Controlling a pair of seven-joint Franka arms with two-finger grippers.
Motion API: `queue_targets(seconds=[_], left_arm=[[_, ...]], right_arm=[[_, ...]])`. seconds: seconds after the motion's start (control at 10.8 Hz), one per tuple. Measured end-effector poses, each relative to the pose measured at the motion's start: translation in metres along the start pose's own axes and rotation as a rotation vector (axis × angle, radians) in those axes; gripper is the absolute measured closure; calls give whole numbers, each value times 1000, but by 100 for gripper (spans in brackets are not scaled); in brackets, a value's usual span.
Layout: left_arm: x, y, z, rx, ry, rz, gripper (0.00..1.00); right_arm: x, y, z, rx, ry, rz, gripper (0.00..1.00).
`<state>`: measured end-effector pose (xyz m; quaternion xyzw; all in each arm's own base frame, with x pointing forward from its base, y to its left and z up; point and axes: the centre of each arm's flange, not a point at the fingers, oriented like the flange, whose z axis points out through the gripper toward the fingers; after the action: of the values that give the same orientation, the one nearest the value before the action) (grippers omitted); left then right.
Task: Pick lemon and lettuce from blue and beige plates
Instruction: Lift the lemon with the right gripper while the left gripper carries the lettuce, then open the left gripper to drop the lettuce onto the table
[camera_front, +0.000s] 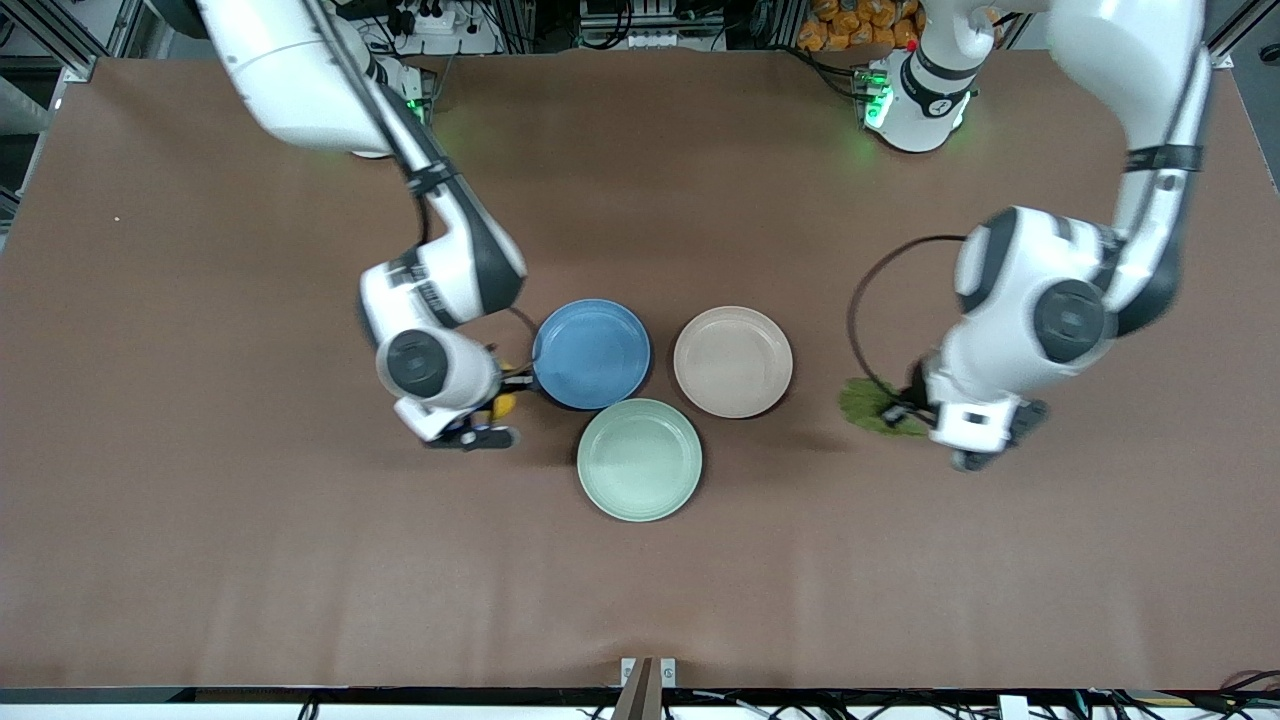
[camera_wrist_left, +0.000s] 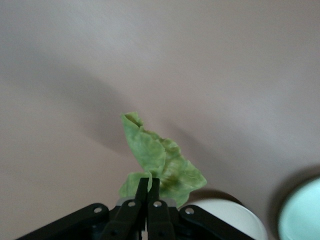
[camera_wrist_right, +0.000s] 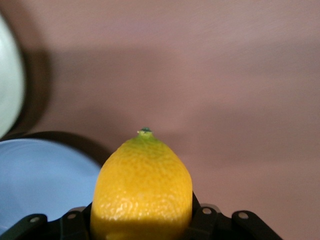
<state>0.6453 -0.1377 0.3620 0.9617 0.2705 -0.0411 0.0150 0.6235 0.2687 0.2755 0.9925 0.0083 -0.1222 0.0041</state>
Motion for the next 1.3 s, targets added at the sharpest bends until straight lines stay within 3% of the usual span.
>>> queue_targets(seconds=[0.28, 0.56, 0.74, 0.93, 1.3], left_arm=[[51, -64, 35, 40, -50, 37, 98], [50, -61, 89, 87, -111, 54, 98], [50, -59, 106, 95, -121, 61, 76], [57, -56, 94, 89, -87, 68, 51], [59, -45, 2, 37, 50, 125, 1]], right_arm=[[20, 74, -14, -13, -10, -43, 41], [31, 130, -18, -42, -14, -102, 41], [35, 167, -20, -48, -13, -144, 41], [31, 204, -17, -58, 23, -169, 41], [4, 243, 29, -71, 124, -164, 41]])
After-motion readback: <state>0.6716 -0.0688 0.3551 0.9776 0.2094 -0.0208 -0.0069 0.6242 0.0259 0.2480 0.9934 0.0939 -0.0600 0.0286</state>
